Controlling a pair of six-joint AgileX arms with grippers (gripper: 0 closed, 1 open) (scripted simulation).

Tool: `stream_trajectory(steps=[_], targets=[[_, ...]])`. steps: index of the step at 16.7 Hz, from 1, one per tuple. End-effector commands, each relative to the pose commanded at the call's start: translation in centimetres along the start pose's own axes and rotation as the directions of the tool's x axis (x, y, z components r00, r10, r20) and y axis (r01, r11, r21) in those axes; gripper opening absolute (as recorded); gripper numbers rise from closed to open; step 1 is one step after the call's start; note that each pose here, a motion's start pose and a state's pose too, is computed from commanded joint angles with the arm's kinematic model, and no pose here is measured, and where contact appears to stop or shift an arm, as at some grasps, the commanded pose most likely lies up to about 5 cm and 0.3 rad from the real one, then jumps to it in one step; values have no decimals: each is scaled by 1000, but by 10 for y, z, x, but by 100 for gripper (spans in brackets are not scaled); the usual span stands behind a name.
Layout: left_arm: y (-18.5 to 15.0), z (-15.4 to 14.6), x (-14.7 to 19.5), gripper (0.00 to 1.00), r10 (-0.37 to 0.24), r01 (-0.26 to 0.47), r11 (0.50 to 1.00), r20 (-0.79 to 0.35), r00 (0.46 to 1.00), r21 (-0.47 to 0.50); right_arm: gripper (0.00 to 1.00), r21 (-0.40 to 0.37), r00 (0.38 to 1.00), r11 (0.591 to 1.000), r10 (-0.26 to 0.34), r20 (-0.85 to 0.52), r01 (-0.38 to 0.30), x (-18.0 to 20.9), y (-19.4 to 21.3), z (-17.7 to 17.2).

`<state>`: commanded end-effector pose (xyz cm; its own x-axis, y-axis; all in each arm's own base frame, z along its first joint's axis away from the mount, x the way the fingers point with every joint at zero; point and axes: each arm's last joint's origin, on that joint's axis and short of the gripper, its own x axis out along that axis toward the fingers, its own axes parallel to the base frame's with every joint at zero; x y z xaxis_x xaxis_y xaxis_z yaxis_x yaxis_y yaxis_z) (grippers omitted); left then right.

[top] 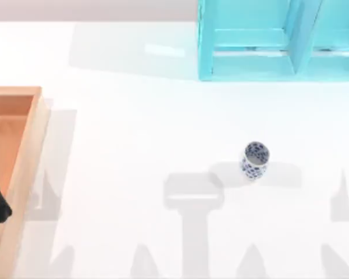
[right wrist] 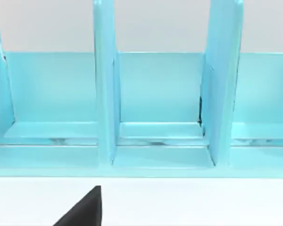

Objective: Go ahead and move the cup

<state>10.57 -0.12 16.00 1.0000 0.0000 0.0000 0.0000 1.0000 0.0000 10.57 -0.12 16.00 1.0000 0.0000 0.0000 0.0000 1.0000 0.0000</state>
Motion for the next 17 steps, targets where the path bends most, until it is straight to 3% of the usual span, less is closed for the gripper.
stream_trajectory(steps=[5,10,13,17], targets=[[0,0,0,100,0,0,1000,0,1000,0,100,19,999,1000,21,-50,-20,0,2,11],[0,0,0,100,0,0,1000,0,1000,0,100,95,955,993,95,-280,-70,14,12,67],[0,0,0,100,0,0,1000,0,1000,0,100,141,861,987,138,-490,-78,46,26,104],[0,0,0,100,0,0,1000,0,1000,0,100,162,628,985,159,-762,-52,112,58,129]])
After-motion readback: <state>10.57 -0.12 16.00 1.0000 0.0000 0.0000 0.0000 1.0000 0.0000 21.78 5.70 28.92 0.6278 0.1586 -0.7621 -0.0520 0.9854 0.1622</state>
